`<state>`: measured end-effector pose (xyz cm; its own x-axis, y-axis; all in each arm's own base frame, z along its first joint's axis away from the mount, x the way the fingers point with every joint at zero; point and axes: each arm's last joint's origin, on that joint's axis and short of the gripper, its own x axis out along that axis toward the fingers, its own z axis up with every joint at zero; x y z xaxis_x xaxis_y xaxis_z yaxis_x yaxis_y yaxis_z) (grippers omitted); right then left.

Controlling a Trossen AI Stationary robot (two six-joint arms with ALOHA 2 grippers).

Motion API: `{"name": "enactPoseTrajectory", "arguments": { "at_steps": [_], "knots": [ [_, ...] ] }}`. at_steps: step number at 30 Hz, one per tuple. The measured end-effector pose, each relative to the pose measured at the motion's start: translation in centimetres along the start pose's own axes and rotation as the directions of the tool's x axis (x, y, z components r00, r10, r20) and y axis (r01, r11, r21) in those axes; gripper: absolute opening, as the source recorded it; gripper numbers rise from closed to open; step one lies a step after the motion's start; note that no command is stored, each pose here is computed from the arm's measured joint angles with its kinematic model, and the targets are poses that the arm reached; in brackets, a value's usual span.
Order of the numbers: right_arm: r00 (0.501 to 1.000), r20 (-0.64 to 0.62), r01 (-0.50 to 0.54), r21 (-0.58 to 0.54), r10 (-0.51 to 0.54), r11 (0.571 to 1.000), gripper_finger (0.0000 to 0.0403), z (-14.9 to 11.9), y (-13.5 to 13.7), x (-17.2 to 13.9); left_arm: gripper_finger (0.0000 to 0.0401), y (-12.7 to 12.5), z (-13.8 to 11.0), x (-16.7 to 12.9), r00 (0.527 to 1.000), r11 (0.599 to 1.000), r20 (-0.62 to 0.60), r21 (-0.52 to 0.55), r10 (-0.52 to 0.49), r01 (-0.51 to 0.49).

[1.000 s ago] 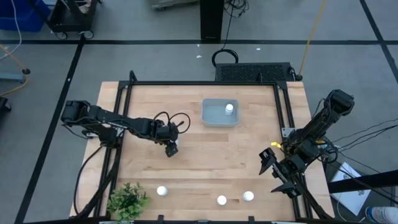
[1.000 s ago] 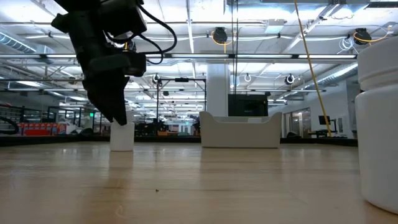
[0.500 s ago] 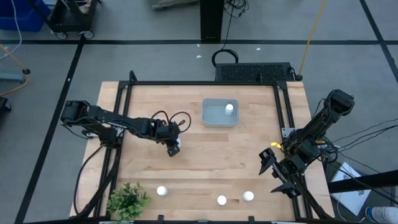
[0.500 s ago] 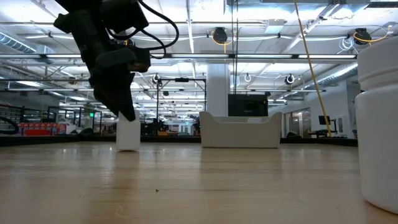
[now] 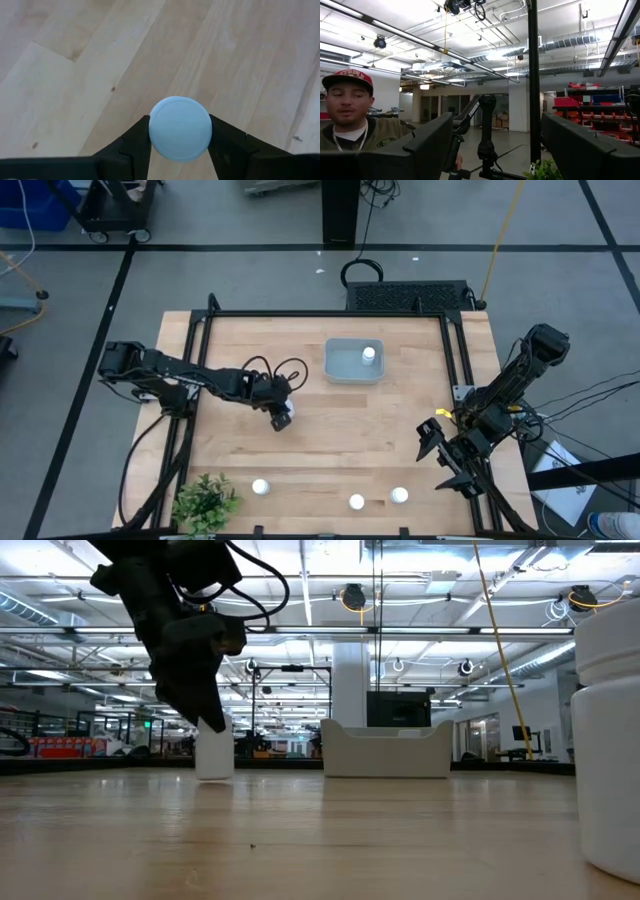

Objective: Pick and place pill bottles into a basket
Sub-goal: Put the white medicine bottle into the gray bin

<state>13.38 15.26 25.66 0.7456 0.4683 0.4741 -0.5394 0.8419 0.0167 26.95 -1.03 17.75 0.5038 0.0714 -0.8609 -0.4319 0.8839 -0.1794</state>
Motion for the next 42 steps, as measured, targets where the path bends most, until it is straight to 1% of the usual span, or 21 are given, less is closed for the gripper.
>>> {"name": "enactPoseTrajectory", "arguments": {
  "at_steps": [4, 6, 12, 17, 19, 23, 26, 29, 32, 35, 36, 39, 42],
  "knots": [
    [1.0, 0.0, -0.002, 0.0, 0.002, 1.0, 0.0295, 0.0, 0.0, 0.0, 0.0173, -0.2, 0.5, -0.2, 0.998, 1.0, 0.053, 0.001, -0.029, 0.029],
    [1.0, 0.0, -0.002, 0.0, 0.002, 1.0, 0.0295, 0.0, 0.0, 0.0, 0.0169, -0.4, 1.0, -0.6, 0.993, 0.998, 0.1, 0.009, -0.057, 0.057],
    [1.0, 0.0, -0.003, 0.0, 0.003, 1.0, 0.0295, 0.0, 0.0, 0.0, 0.0167, -0.4, 2.3, -2.9, 0.961, 0.989, 0.239, 0.002, -0.141, 0.145],
    [1.0, -0.002, -0.003, -0.005, 0.003, 1.0, 0.0295, 0.0, 0.0, 0.0, 0.0172, 0.1, 3.5, -4.4, 0.917, 0.974, 0.336, 0.0, -0.214, 0.228],
    [1.0, -0.002, -0.003, -0.006, 0.003, 1.0, 0.0295, 0.0, 0.0, 0.0, 0.0168, 0.2, 4.3, -5.1, 0.882, 0.963, 0.399, 0.002, -0.249, 0.271],
    [1.0, 0.0, -0.003, -0.008, 0.003, 1.0, 0.0295, 0.0, 0.0, 0.0, 0.0166, 0.8, 5.4, -6.1, 0.825, 0.941, 0.476, 0.017, -0.304, 0.337],
    [1.0, 0.0, -0.003, -0.008, 0.003, 1.0, 0.0295, 0.0, 0.0, 0.0, 0.0167, 1.5, 6.6, -6.9, 0.812, 0.938, 0.494, 0.025, -0.312, 0.345],
    [1.0, 0.0, -0.003, -0.008, 0.003, 1.0, 0.0295, 0.0, 0.0, 0.0, 0.0175, 1.5, 8.3, -8.2, 0.773, 0.932, 0.532, 0.1, -0.347, 0.35],
    [1.0, 0.0, -0.003, -0.009, 0.003, 1.0, 0.0295, 0.0, 0.0, 0.0, 0.0174, 1.9, 10.1, -9.4, 0.745, 0.935, 0.574, 0.118, -0.339, 0.334],
    [1.0, 0.0, -0.003, -0.011, 0.003, 1.0, 0.0295, 0.0, 0.0, 0.0, 0.0165, 2.4, 12.2, -11.5, 0.708, 0.933, 0.615, 0.15, -0.346, 0.326],
    [1.0, 0.001, -0.004, -0.015, 0.004, 1.0, 0.0295, 0.0, 0.0, 0.0, 0.0165, 2.6, 12.9, -12.3, 0.705, 0.934, 0.621, 0.151, -0.343, 0.322],
    [1.0, 0.001, -0.003, -0.026, 0.003, 1.0, 0.0295, 0.0, 0.0, 0.0, 0.0166, 3.5, 14.9, -14.0, 0.73, 0.95, 0.615, 0.12, -0.3, 0.289],
    [1.0, 0.0, -0.004, -0.027, 0.004, 1.0, 0.0295, 0.0, 0.0, 0.0, 0.0177, 4.3, 16.5, -14.8, 0.766, 0.965, 0.591, 0.109, -0.255, 0.237]
  ]
}}
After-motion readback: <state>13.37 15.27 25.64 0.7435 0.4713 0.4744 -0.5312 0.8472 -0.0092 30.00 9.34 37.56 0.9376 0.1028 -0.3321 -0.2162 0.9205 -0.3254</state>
